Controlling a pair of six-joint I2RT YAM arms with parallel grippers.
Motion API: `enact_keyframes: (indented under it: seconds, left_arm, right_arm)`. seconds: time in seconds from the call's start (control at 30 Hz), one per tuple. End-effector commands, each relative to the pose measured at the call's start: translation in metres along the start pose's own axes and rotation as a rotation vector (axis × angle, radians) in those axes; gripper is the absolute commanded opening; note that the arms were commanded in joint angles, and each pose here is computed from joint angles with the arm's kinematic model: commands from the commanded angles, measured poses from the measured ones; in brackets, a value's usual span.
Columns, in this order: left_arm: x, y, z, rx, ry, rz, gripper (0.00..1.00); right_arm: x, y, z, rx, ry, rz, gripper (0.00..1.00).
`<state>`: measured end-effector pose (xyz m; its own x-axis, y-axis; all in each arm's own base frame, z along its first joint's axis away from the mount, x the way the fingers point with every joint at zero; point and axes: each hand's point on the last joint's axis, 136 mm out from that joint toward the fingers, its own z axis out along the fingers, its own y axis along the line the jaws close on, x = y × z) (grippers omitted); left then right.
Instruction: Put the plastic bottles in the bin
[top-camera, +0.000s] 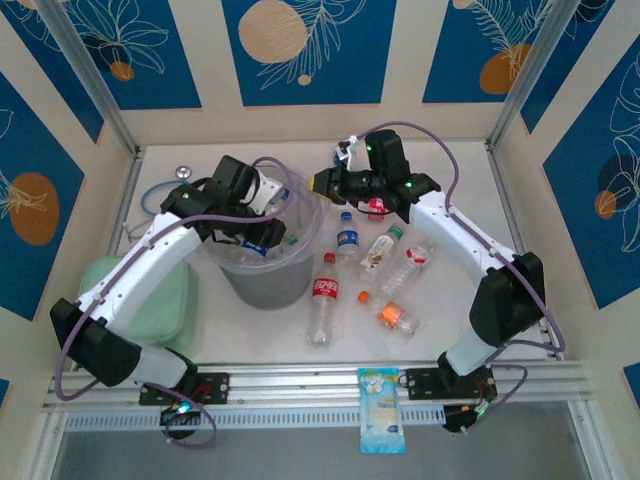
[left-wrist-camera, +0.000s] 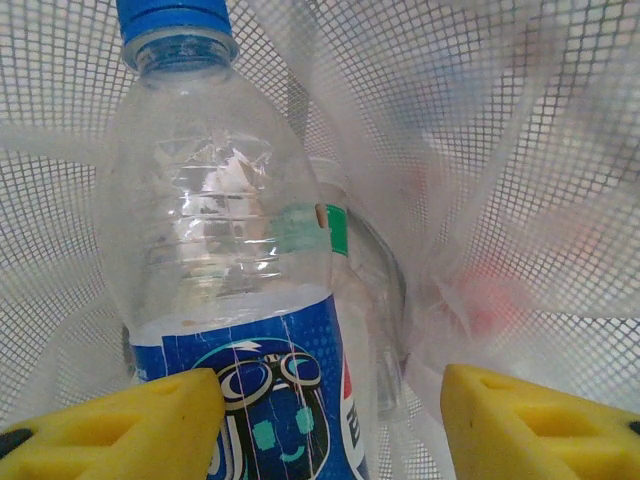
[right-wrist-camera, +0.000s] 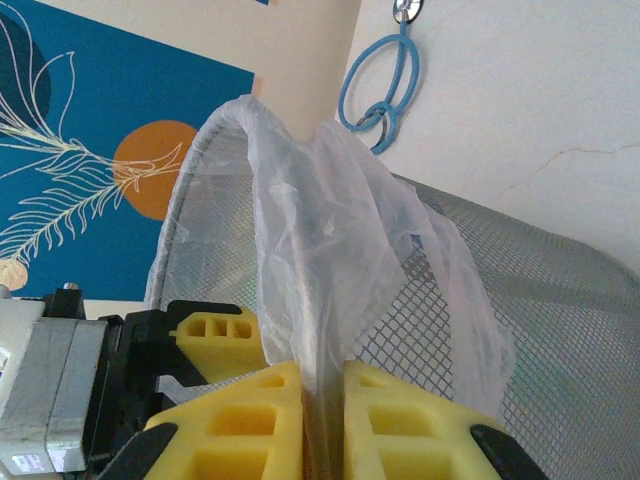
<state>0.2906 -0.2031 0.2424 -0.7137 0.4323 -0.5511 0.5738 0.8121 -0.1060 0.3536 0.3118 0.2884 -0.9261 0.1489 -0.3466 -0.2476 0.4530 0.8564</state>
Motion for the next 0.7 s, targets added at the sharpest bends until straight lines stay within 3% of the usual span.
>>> enact_keyframes:
  seconds: [0.0, 0.1, 0.33, 0.67]
  left_arm:
    - [-0.002, 0.003, 0.012, 0.007, -0.01, -0.035, 0.52]
    - [-0.005, -0.001, 0.011, 0.031, -0.04, -0.044, 0.38]
    - [-0.018, 0.003, -0.024, -0.009, -0.122, -0.029, 0.25]
    - [-0.044, -0.005, -0.066, 0.023, -0.327, -0.057, 0.1]
  right_arm:
    - [0.006, -0.009, 0.005, 0.012, 0.026, 0.01, 0.14]
    - [0.006, -0.01, 0.005, 0.011, 0.027, 0.013, 0.13]
    - [0.003, -0.01, 0.002, 0.012, 0.011, -0.002, 0.1]
    - [0.002, -0.006, -0.003, 0.002, -0.005, -0.02, 0.07]
